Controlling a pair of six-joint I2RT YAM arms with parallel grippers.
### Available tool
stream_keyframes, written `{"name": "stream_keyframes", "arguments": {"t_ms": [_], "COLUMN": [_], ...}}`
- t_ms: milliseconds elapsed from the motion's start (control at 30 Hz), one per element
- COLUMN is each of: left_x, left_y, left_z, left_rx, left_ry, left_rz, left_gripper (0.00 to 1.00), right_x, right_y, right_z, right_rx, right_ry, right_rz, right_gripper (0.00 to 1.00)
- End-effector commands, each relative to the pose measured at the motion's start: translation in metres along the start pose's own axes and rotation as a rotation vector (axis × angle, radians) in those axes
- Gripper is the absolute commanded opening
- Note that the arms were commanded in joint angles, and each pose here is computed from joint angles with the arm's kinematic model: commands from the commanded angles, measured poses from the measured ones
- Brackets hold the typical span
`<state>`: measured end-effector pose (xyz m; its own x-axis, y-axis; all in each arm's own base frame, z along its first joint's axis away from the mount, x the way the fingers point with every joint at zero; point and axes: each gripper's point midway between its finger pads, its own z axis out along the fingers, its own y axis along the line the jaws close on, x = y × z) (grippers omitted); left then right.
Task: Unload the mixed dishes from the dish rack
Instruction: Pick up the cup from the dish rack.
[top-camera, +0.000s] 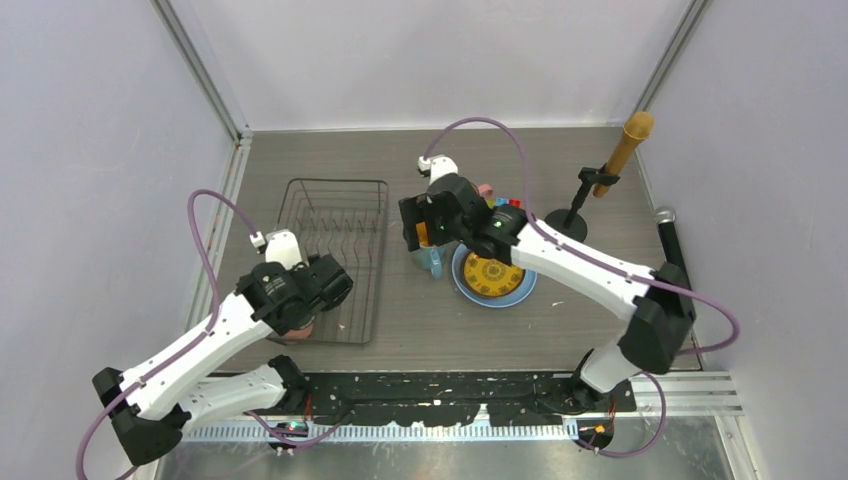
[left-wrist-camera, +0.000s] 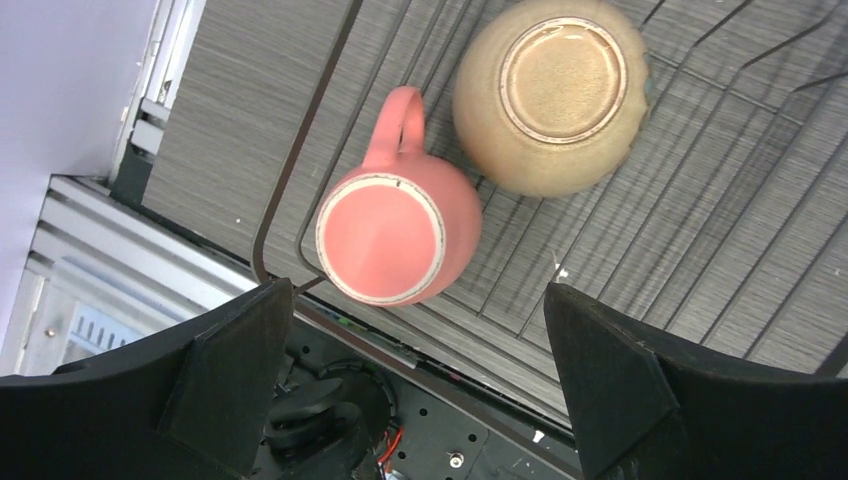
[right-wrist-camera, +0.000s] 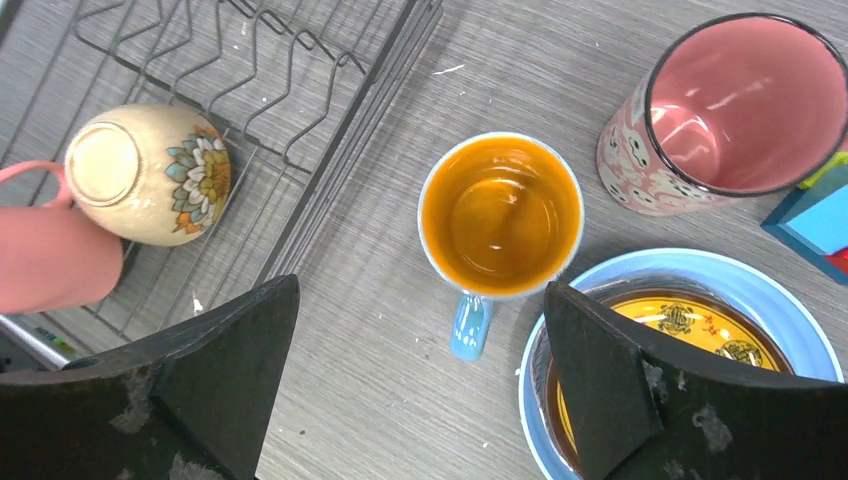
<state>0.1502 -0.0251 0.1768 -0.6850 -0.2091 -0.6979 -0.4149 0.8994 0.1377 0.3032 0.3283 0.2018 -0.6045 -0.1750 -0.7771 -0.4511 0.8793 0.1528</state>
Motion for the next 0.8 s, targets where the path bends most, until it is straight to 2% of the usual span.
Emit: {"name": "stream_keyframes", "arguments": {"t_ms": [0,100,233,433,767], "left_x": [-0.008,-0.007,-0.002,-0.004,0.007], "left_y": [0.011,0.007,-0.002,0.016,0.02], "left_z": [0.002,0.011,0.025,0.029,0.036], "left_rx": [-0.077,-0.092,-0.052,-0.066,-0.075], "left_ry": [-0.029,-0.008,0.066,0.033,0.041], "left_rz": [-0.048,-0.049,-0.131,-0.28,-0.345], "left_gripper": [1.0,1.0,1.0,1.0,1.0], "right_x": [-0.024,-0.019,-0.014,-0.008,-0.001], "right_y": [0.006,0.003,-0.007,-0.021,-0.017], "right_z": [-0.032,-0.046,-0.067,-0.079,-0.073], "right_rx": [-0.078,-0.106,-0.122,-0.093,-0.108], "right_ry": [-0.178,-0.217,-0.287,-0.326,-0.295], "right_rz": [0.069,0.089,0.104,0.099,0.083], "right_gripper": [1.0,1.0,1.0,1.0,1.0]}}
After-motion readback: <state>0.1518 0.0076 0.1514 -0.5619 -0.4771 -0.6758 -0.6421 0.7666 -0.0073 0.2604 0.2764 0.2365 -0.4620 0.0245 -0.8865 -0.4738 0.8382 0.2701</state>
